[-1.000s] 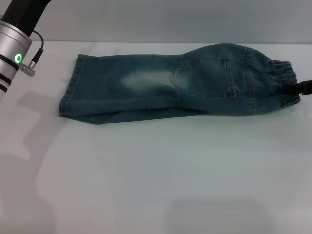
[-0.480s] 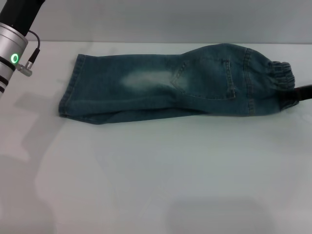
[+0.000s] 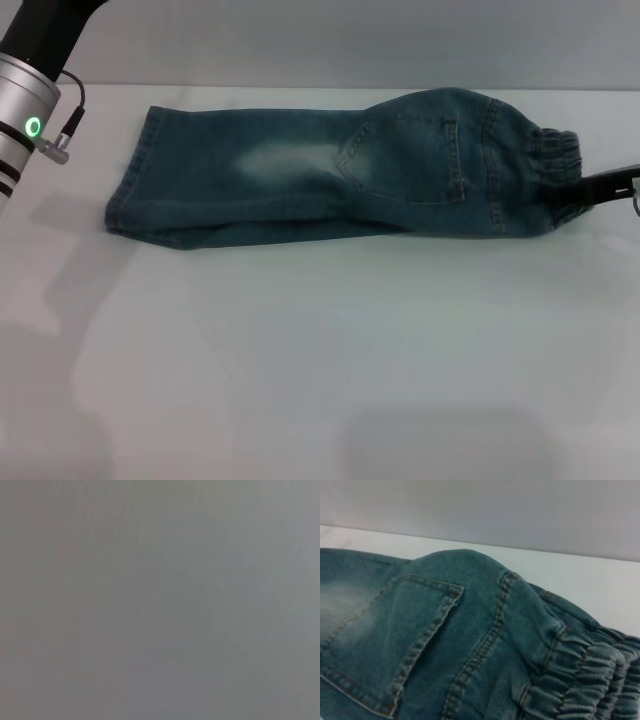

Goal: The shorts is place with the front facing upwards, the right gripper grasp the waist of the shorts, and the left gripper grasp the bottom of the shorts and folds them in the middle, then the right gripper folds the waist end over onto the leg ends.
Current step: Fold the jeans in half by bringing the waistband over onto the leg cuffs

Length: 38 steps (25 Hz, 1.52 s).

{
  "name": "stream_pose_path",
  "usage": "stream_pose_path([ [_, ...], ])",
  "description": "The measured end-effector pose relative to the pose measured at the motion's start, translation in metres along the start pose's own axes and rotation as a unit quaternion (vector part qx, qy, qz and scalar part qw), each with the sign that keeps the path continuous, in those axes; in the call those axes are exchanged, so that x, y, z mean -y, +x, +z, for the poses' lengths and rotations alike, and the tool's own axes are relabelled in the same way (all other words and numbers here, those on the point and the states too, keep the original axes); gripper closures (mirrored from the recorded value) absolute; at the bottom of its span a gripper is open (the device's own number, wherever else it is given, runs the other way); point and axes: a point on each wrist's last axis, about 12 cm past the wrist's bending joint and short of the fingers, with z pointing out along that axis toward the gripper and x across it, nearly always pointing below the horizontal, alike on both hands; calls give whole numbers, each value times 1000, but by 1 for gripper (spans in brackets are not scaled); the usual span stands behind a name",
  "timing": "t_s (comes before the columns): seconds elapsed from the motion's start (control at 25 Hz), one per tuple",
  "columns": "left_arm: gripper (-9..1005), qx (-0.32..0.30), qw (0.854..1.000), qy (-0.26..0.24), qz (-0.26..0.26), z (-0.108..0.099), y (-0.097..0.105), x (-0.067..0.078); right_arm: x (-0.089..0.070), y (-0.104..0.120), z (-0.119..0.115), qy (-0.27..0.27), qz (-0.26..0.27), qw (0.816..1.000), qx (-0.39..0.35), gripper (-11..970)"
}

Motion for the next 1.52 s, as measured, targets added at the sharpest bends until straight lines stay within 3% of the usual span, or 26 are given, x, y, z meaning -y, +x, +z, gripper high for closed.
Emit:
stream_pose_path([
  [0.6,159,-5,1000,-6,5,-1,2,-1,-9,-6,3,-17,-22,999,16,680],
  [0.8,160,-10,1000,-8,19,-2,3,-2,-11,-9,4,-20,-31,999,16,889],
  [0.92,159,-19,999,-14,35,-2,5,-3,-13,-10,2,-27,-37,999,14,932],
  [1.52,167,-72,989,-4,132,-8,21,0,-31,-43,-47,-124,-46,991,-4,938],
])
